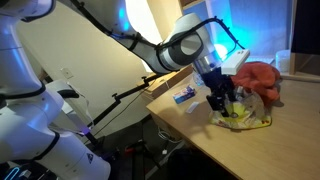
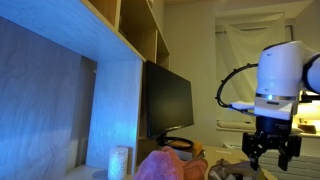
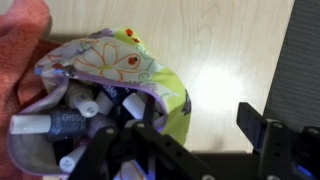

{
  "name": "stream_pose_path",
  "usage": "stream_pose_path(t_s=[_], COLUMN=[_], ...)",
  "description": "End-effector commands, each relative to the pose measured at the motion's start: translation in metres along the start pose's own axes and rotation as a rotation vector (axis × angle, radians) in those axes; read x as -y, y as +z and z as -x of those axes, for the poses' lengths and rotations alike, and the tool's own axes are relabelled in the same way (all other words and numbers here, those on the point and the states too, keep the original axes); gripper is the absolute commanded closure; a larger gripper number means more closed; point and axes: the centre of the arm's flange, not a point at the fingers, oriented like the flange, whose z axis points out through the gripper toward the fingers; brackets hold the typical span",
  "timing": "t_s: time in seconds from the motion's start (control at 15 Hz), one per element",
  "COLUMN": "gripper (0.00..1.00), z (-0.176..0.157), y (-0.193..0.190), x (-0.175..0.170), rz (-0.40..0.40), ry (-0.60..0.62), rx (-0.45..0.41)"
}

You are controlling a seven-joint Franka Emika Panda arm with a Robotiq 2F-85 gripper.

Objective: Remove the towel on the bag, move the bag to the left , pick up the small bottle and put it in the bag

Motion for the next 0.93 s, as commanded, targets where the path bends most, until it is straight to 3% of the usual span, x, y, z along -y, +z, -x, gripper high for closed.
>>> stream_pose_path(t_s=[0.0, 0.33, 0.87], gripper=[0.00, 0.00, 0.00], z=[-0.010, -0.003, 0.012], y=[-0.045, -0.056, 0.006], x=[0.035, 0.072, 0.082], rz=[0.057, 0.083, -0.015], ry=[-0.002, 0.039, 0.134], rx=[0.039, 0.044, -0.032])
